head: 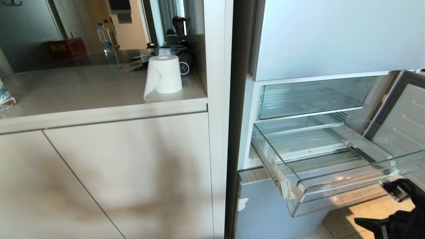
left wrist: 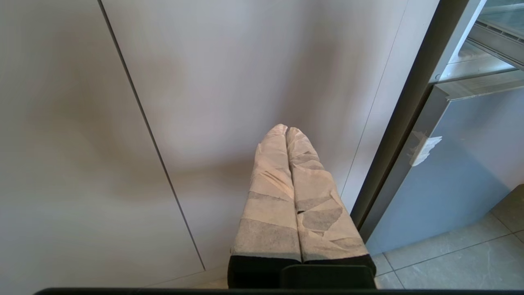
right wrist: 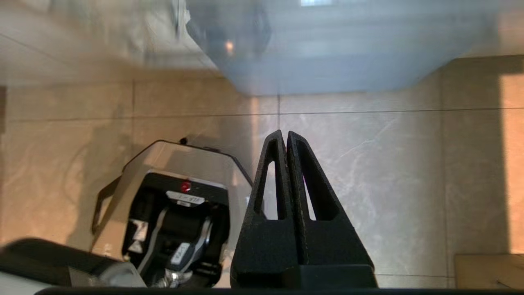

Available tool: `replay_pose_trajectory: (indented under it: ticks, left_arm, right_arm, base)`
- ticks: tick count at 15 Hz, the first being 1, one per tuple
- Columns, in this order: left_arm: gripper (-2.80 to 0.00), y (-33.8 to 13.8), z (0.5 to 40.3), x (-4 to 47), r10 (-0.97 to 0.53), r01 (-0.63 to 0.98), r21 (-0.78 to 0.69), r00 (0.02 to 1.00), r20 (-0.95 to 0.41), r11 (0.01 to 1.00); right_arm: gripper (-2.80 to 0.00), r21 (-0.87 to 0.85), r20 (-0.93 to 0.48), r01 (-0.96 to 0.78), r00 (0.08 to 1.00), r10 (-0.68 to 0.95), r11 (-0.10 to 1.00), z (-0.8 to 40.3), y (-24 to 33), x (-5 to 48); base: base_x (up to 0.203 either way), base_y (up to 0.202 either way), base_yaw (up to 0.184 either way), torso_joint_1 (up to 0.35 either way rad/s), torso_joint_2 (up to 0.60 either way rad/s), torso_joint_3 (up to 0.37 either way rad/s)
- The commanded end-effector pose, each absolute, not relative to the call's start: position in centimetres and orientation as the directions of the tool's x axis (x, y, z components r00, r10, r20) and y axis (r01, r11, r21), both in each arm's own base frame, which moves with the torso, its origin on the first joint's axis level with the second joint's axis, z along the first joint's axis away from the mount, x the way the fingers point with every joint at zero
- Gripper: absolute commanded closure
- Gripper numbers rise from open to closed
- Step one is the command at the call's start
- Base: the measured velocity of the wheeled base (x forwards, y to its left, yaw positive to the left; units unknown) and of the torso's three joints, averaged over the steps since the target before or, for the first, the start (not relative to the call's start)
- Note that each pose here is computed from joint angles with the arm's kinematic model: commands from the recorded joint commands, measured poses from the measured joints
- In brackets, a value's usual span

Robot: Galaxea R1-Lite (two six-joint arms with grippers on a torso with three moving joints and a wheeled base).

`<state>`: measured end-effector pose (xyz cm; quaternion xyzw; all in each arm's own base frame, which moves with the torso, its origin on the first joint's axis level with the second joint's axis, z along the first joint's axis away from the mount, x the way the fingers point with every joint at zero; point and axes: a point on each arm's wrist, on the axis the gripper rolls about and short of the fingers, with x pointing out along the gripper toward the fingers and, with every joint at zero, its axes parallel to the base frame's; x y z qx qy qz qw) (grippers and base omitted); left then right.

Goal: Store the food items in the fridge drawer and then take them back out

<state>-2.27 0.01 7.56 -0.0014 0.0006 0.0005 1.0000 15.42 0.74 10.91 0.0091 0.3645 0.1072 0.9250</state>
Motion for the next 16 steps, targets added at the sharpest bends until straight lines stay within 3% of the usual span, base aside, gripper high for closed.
replay_pose_trajectory:
  ticks: [1,8,11,16]
  left_arm:
    - [0.00,0.0,7.6,-2.3,0.002,-0.002,-0.003,1.000,-0.002,1.000]
    - [0.00,0.0,7.6,-2.3,0.002,-0.002,-0.003,1.000,-0.002,1.000]
    - [0.00,0.0,7.6,-2.3,0.002,-0.002,-0.003,1.000,-0.003,1.000]
    - [0.00,0.0,7.6,-2.3,0.002,-0.002,-0.003,1.000,-0.003,1.000]
  right_arm:
    - [0.00,0.122,-0.757,-0.187,0.618,0.213,0.975,9.0,0.9,19.4]
    - [0.00,0.225,-0.706,-0.179,0.648,0.287,0.958,8.3,1.4,30.4]
    - [0.00,0.304,-0.563,-0.183,0.757,0.331,0.935,8.1,3.2,35.4]
    - [0.00,0.428,-0.428,-0.153,0.834,0.349,0.891,8.1,5.0,37.2]
  base:
    - [0.000,0.000,0.000,0.000,0.00,0.000]
    - [0.000,0.000,0.000,0.000,0.00,0.000]
    - [0.000,0.000,0.000,0.000,0.00,0.000]
    - [0.000,0.000,0.000,0.000,0.00,0.000]
